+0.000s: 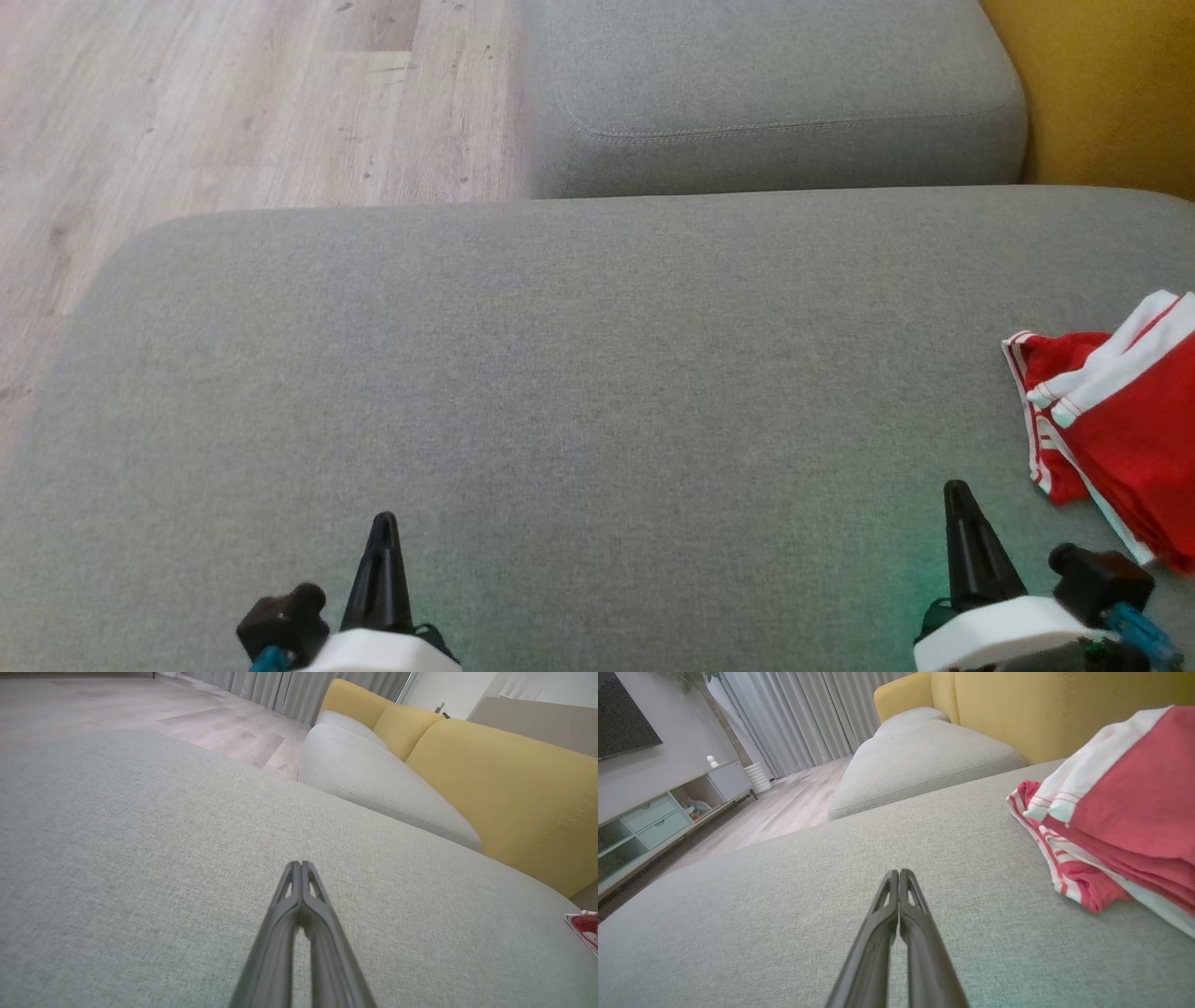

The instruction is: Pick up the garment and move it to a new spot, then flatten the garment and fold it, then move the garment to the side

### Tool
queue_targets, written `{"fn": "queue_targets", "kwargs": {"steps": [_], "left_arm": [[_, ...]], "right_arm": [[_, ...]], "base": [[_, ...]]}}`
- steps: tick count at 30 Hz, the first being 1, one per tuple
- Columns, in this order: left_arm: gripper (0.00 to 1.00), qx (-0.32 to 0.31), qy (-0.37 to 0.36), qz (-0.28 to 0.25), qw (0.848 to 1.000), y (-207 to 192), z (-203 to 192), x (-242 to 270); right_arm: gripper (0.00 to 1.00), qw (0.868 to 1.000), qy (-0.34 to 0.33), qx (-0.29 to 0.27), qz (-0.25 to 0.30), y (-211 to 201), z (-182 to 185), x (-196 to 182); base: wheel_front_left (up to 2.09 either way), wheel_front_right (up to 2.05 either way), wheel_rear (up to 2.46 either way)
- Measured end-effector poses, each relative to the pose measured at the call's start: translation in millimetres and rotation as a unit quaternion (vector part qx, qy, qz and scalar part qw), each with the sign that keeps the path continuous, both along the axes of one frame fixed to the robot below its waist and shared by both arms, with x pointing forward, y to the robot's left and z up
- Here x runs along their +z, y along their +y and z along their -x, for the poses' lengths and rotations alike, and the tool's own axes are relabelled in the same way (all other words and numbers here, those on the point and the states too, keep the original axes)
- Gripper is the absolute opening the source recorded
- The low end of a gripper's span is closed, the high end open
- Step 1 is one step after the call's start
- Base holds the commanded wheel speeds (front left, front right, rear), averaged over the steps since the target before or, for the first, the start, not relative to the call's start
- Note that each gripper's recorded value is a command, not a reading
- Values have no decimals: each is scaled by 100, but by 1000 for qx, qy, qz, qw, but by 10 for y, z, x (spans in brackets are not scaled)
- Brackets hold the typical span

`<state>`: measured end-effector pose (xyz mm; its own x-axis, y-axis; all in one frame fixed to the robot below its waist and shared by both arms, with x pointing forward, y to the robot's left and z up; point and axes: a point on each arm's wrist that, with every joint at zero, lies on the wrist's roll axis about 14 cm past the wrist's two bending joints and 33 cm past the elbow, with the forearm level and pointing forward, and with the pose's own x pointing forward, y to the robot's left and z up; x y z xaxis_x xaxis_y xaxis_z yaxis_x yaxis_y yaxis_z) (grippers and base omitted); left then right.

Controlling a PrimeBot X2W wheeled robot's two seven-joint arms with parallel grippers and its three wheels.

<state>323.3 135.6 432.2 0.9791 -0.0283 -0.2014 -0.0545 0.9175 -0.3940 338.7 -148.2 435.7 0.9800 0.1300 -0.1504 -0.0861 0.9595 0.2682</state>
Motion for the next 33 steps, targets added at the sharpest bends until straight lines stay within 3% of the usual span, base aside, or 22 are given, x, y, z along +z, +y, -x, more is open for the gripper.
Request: {"fn": "queue_targets", "kwargs": {"steps": [15, 33], "left_arm": [[0, 22, 21, 70, 997, 78, -38, -36], [0, 46, 29, 158, 986, 171, -118, -5]], "right_arm": [[0, 996, 20, -39, -76, -121, -6, -24], [0, 982, 31, -76, -170, -227, -68, 14]], "base": [[0, 0, 0], [0, 0, 0]]}}
